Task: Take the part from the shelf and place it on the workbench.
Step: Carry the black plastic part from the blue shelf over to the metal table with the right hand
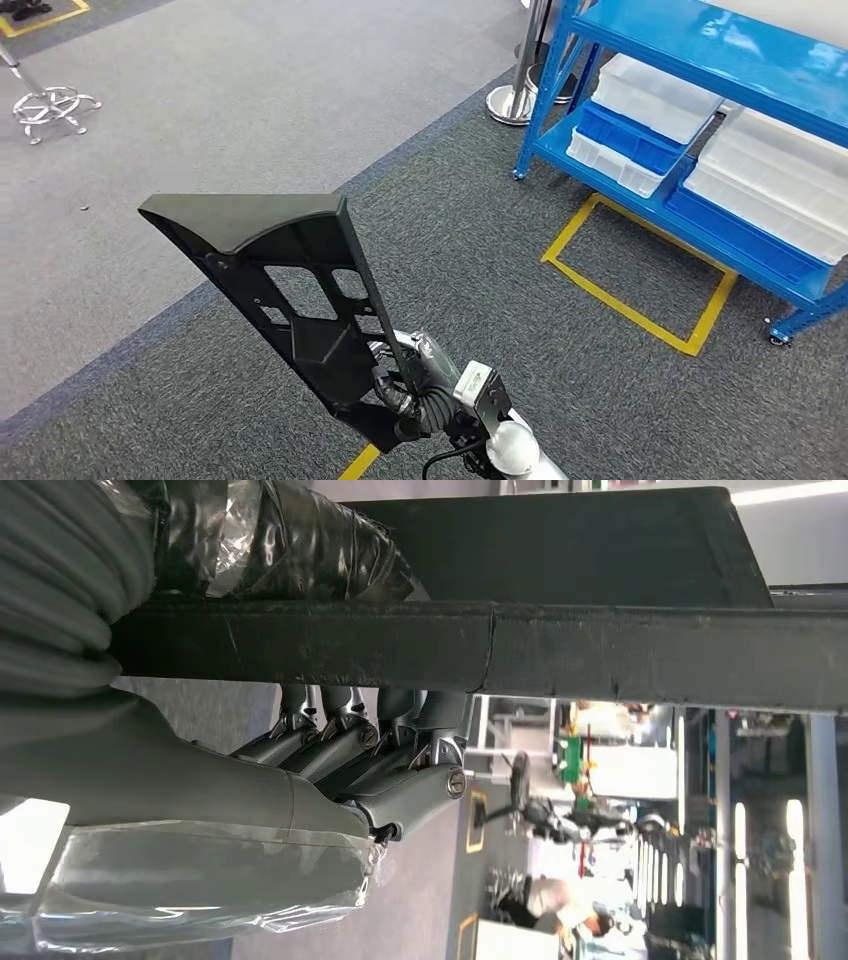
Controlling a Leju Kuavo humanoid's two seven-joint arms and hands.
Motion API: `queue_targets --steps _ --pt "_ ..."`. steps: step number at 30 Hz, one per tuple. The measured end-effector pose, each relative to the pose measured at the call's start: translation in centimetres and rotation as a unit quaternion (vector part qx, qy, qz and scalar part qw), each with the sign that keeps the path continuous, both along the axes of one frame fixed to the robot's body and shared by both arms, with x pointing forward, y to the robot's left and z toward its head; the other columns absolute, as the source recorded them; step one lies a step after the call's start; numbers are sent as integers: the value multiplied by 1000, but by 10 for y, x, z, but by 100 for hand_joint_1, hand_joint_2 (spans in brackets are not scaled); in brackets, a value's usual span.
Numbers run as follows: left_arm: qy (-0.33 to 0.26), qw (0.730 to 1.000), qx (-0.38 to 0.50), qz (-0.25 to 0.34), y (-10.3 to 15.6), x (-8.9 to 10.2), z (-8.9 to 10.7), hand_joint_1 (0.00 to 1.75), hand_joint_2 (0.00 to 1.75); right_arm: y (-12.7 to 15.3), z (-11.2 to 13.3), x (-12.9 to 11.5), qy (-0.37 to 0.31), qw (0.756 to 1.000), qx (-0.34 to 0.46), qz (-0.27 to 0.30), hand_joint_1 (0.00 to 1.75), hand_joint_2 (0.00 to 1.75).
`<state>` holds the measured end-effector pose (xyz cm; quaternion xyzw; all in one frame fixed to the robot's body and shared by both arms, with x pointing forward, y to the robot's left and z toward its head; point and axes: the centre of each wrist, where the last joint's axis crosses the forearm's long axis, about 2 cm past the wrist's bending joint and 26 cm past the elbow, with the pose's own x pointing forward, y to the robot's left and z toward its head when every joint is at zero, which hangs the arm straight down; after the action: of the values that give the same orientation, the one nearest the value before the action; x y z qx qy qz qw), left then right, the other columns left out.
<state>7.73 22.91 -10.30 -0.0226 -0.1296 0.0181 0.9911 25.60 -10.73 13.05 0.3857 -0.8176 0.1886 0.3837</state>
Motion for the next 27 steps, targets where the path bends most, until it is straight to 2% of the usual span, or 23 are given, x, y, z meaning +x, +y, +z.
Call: queue_targets --steps 27 --pt "2 1000 0 -5 0 -2 0 0 175 -1 1 -2 -4 1000 2 0 175 175"
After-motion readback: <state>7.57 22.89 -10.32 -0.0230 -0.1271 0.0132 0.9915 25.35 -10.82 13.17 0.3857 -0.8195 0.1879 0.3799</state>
